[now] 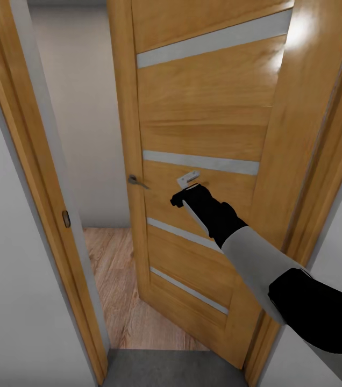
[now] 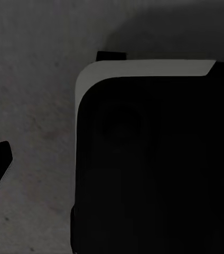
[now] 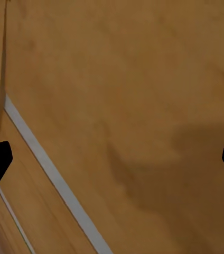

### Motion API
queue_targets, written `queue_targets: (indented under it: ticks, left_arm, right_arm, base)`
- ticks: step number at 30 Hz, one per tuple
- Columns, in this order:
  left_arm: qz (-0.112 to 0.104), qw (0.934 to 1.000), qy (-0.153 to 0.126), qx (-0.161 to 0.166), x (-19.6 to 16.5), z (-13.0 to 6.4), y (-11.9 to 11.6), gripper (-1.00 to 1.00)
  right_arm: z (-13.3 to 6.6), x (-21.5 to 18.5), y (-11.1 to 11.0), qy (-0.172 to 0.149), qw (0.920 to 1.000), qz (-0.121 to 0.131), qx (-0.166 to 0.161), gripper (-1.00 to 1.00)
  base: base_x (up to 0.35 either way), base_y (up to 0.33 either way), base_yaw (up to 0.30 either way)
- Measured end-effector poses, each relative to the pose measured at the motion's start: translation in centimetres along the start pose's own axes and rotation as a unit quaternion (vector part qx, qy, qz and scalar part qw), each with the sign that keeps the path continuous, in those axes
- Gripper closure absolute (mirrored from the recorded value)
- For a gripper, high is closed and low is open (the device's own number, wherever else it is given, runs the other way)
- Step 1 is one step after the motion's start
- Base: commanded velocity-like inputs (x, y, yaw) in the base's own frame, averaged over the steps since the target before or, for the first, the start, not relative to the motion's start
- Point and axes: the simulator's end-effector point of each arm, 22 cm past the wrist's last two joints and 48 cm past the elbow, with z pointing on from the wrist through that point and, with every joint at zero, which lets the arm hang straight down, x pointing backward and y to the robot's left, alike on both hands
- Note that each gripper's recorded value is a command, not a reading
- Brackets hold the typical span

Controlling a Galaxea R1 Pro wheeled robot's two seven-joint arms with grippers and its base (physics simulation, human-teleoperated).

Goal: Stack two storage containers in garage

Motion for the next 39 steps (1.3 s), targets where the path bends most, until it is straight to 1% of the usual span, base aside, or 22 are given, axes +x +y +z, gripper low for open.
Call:
queue_targets:
  ticks: [5,10,11,15,22,25,26,29,34,37,39]
  left_arm:
    - [-0.006,1.0,-0.003,0.003,-0.2,0.0,-0.2,-1.0]
    - [-0.008,0.9998,-0.002,0.018,-0.2,0.0,-2.4,-1.0]
    - [-0.008,0.9998,-0.003,0.02,-0.2,0.0,-2.7,-1.0]
    - [-0.008,0.9997,-0.003,0.021,-0.2,0.0,-2.8,-1.0]
    - [0.0,0.9998,-0.003,0.021,-0.2,-0.1,-2.8,-1.0]
    - [0.0,0.9998,-0.003,0.02,-0.3,-0.1,-2.8,-1.0]
    - [-0.001,0.9998,-0.003,0.018,-0.2,0.0,-2.7,-1.0]
    - [-0.003,0.9998,-0.004,0.017,-0.3,0.0,-2.7,-1.0]
    - [-0.005,0.9998,-0.007,0.016,-0.6,0.0,-2.7,-1.0]
    - [-0.005,0.9998,-0.007,0.016,-0.6,0.0,-2.7,-1.0]
    - [-0.006,0.9998,-0.008,0.016,-0.7,0.0,-2.7,-1.0]
  right_arm:
    - [0.0,-0.9,0.3,-0.022,0.9997,0.001,-0.004,-1.0]
    - [-0.1,-2.2,0.5,-0.05,0.9987,0.004,-0.008,-1.0]
    - [-0.2,-2.6,0.8,-0.06,0.9981,0.004,-0.016,-1.0]
    - [-0.2,-2.8,1.4,-0.066,0.9974,0.004,-0.029,-1.0]
    - [-0.3,-2.7,1.4,-0.063,0.9977,0.001,-0.027,-1.0]
    - [-0.2,-2.6,0.8,-0.06,0.9981,-0.001,-0.013,-1.0]
    - [-0.1,-2.3,0.3,-0.054,0.9985,-0.002,0.0,-1.0]
    - [-0.1,-1.5,-0.8,-0.037,0.999,-0.005,0.025,-1.0]
    - [-0.2,-0.6,-2.1,-0.014,0.9977,-0.021,0.062,-1.0]
    - [-0.3,-0.3,-2.5,-0.007,0.9969,-0.023,0.075,-1.0]
    - [-0.3,-0.2,-2.6,-0.004,0.9969,-0.021,0.076,-1.0]
  base:
    - [0.0,0.0,0.0]
    - [0.0,0.0,0.0]
    - [0.0,0.0,0.0]
    - [0.0,0.0,0.0]
    - [0.217,0.0,0.0]
    - [0.174,0.0,0.0]
    - [0.071,0.0,0.0]
    - [0.03,0.0,0.0]
    - [0.004,0.0,0.0]
    - [0.0,0.0,0.0]
    - [0.0,0.0,0.0]
